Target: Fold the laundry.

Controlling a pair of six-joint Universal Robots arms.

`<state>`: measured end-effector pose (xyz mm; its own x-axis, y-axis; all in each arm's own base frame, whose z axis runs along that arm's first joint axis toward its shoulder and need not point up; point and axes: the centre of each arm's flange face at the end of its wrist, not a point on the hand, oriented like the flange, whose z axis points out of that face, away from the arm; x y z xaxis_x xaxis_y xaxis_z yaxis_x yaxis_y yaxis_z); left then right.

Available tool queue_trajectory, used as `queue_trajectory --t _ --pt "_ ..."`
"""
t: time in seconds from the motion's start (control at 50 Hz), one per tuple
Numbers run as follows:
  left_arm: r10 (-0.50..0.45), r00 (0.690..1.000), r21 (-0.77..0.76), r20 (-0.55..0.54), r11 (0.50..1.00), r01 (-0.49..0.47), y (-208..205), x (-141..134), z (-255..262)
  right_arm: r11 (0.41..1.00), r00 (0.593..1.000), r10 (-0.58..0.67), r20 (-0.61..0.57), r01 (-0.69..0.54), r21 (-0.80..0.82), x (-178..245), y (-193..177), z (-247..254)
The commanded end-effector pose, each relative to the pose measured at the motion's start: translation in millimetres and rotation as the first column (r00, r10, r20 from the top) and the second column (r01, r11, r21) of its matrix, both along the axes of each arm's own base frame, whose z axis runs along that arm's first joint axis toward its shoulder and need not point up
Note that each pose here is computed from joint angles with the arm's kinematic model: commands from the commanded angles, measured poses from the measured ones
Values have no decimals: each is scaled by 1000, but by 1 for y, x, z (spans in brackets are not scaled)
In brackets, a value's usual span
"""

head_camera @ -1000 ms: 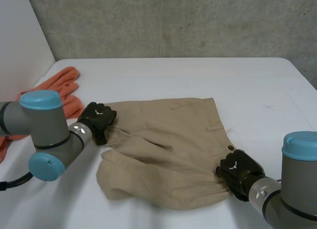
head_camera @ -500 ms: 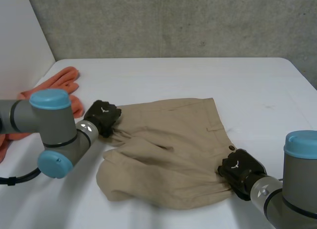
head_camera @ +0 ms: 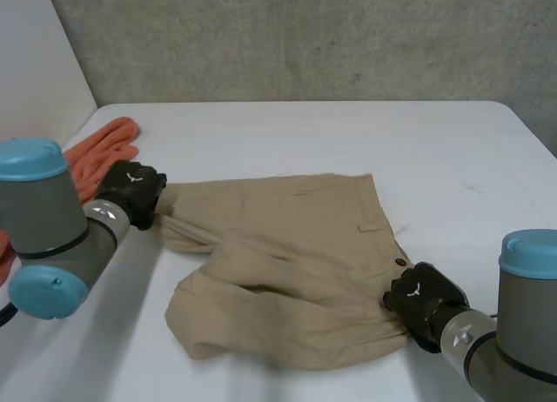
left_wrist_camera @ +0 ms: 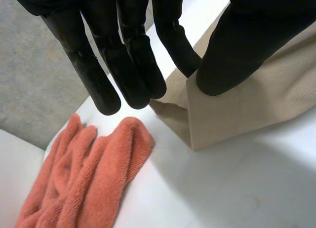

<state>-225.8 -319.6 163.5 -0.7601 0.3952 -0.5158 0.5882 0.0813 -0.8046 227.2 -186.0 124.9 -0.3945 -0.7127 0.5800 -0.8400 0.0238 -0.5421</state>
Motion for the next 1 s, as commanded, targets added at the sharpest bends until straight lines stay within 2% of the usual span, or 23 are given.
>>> queue_trajectory --t 0.02,0.2,0.26,0.36,0.64,0.76,0.78,0.86,1.0 --pt "-13 1000 14 2 1000 13 15 0 1 1000 1000 -6 2 6 -5 0 -1 1" --pt "24 999 29 26 999 -25 20 5 0 1000 1000 -9 5 9 -10 0 -3 2" --pt "57 996 58 68 996 -61 32 11 3 1000 1000 -10 7 10 -12 0 -4 3" --pt "32 989 96 145 994 -46 54 11 10 1000 1000 -6 7 6 -14 0 -3 3" --pt "23 998 -68 52 997 -20 50 2 46 1000 1000 -5 11 5 -14 1 -3 4" --pt "-82 994 -44 -74 996 78 68 -21 50 1000 1000 -10 13 11 -23 1 -6 5" --pt "-129 985 -22 -115 992 128 77 -31 49 1000 1000 -10 13 11 -23 1 -6 5" --pt "-228 960 55 -164 969 240 103 -50 40 1000 1000 -11 16 11 -27 1 -7 7" --pt "-231 965 229 -125 940 254 130 -49 14 999 999 -37 19 37 -34 -4 -14 9"
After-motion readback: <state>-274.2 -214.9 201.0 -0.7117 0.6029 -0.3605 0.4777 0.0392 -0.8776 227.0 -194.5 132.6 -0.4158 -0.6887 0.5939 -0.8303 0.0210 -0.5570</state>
